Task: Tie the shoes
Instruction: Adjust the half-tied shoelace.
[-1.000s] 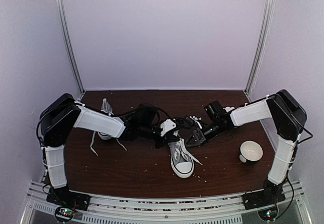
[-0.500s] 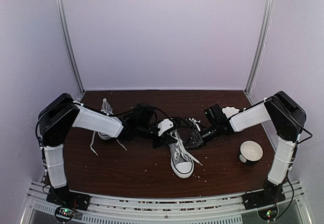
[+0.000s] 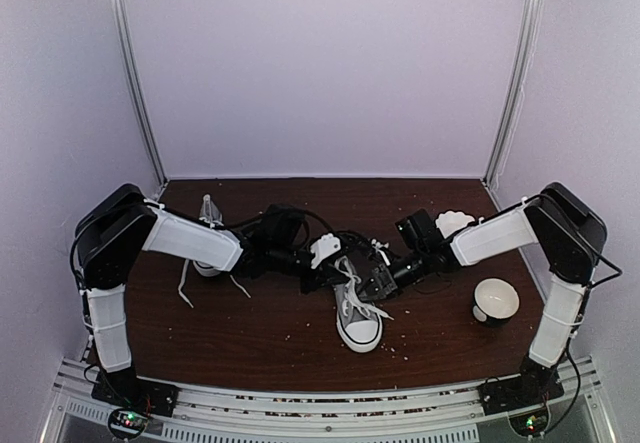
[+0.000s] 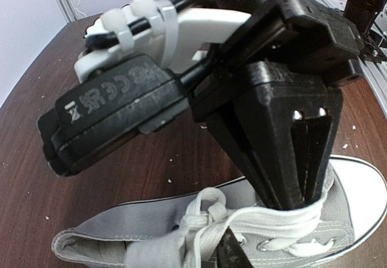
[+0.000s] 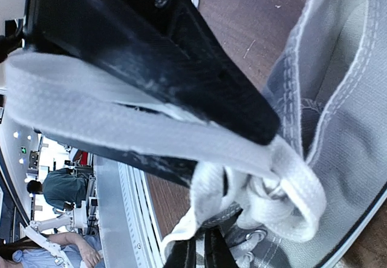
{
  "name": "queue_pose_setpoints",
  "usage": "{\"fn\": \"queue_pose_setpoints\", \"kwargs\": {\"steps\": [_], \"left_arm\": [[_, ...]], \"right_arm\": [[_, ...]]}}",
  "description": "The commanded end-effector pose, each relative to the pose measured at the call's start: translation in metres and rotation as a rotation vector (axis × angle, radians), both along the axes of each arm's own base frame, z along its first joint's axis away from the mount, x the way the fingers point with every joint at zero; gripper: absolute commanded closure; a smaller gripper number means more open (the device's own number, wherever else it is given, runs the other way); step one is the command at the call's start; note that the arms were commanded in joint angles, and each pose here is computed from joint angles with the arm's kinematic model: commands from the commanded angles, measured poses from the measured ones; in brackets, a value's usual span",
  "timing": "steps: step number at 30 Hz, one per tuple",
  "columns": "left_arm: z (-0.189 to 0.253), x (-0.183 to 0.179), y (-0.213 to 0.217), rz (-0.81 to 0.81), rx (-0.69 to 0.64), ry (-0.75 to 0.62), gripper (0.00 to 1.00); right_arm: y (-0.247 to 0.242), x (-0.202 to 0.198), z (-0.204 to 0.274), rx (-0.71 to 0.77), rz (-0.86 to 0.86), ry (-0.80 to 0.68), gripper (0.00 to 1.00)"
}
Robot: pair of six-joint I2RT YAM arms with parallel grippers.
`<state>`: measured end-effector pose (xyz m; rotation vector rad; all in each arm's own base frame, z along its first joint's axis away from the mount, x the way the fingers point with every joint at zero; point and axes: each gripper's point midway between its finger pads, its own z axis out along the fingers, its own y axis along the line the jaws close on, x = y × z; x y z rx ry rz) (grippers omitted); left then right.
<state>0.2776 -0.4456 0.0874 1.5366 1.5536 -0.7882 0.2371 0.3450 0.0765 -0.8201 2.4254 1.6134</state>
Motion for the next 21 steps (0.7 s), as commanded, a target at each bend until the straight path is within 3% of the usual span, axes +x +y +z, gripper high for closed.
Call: {"fn": "queue_pose_setpoints", "kwargs": {"steps": [1,6,10,14,17,21], "left_arm": [[0.02,-0.002,-0.001,-0.024,-0.039,-0.012,0.8],[0.02,-0.004,-0.002,-0.033,-0.038,-0.01,0.86],[0.017,-0.005,-0.001,-0.04,-0.033,-0.02,0.96],[0.017,-0.002,-0.001,-0.036,-0.034,-0.035,0.98],[0.018,0.0,-0.002,-0.033,-0.032,-0.037,0.97],[0.017,-0.002,-0.002,-0.037,-0.031,-0.031,0.96]], "right_arm": [[0.0,0.0,0.012,-0.019,-0.015,-0.057,0.93],[-0.019,0.001,0.002,-0.184,-0.03,-0.114,0.91],[-0.03,0.002,0.008,-0.252,-0.035,-0.162,0.85],[-0.041,0.004,0.01,-0.309,-0.028,-0.193,0.81],[-0.048,0.013,0.014,-0.297,-0.046,-0.2,0.79],[-0.034,0.033,0.027,-0.172,-0.093,-0.18,0.78]]}}
